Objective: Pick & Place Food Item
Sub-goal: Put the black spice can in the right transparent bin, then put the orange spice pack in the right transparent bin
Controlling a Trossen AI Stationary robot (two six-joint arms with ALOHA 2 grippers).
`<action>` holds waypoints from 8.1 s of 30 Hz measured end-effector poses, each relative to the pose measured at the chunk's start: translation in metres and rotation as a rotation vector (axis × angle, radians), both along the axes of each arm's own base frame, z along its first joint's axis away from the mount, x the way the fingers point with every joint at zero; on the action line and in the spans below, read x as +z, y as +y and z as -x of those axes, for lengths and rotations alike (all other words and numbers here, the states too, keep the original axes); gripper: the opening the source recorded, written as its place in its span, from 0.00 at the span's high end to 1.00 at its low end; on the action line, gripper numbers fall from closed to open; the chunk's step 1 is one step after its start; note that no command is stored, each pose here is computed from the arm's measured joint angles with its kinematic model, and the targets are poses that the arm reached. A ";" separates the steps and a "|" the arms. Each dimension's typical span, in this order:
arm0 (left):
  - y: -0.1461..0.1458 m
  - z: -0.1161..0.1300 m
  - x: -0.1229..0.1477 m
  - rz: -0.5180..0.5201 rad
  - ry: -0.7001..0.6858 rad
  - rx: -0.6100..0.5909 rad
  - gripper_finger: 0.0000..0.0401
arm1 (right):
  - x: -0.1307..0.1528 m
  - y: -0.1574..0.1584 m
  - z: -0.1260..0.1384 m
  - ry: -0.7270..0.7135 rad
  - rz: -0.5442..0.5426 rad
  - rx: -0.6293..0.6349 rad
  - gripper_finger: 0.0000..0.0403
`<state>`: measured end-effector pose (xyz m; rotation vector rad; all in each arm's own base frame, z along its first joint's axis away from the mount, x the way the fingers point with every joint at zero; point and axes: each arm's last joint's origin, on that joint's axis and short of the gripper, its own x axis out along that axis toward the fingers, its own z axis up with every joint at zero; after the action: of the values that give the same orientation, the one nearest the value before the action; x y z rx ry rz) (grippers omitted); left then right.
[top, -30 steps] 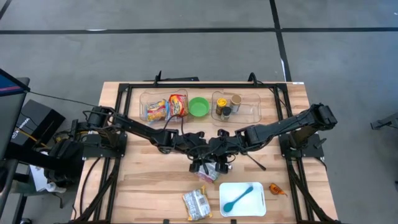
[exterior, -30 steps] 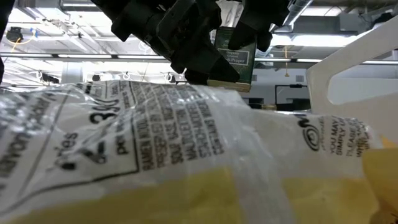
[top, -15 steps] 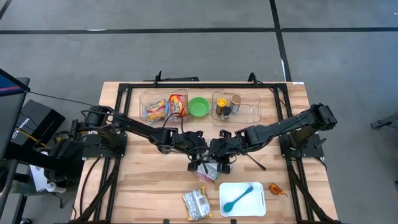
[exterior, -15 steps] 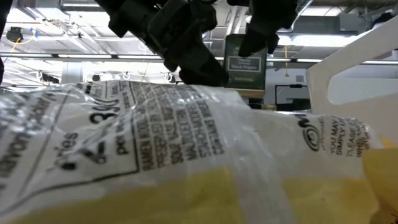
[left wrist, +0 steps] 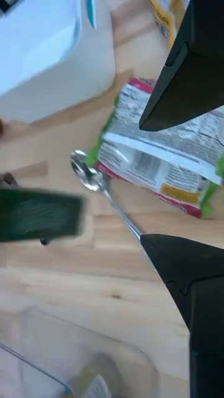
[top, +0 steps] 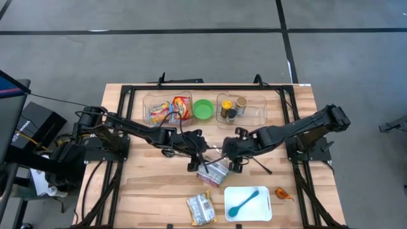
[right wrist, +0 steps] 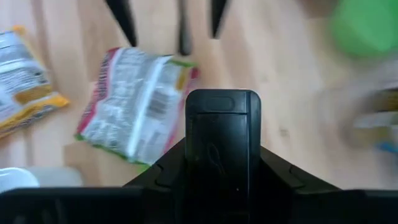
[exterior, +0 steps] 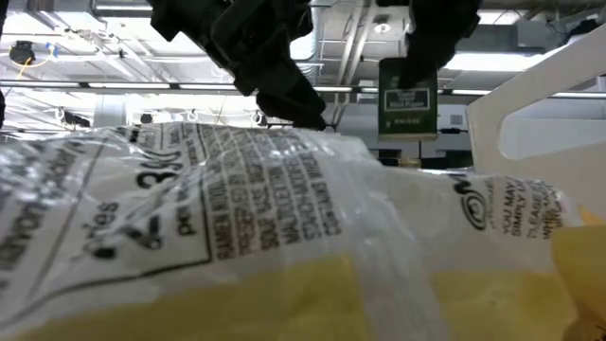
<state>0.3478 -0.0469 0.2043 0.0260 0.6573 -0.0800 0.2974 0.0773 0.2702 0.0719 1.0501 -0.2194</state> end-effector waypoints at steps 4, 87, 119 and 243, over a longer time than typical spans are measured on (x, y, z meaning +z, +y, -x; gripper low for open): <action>0.002 0.003 -0.002 -0.028 0.002 0.036 0.31 | 0.019 -0.007 0.017 -0.045 0.059 -0.062 0.71; 0.007 -0.001 0.002 -0.031 -0.060 0.068 0.31 | -0.094 -0.169 0.060 0.031 0.067 -0.443 0.71; 0.007 -0.001 0.002 -0.031 -0.059 0.068 0.31 | -0.094 -0.175 0.059 0.001 0.022 -0.449 0.52; 0.006 -0.010 0.017 -0.006 -0.241 0.073 0.31 | -0.039 0.141 0.206 0.244 -0.279 -0.418 0.52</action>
<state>0.3579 -0.0407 0.2217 0.0173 0.4174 -0.0037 0.0918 0.2187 0.2315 0.5309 1.2977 -0.4674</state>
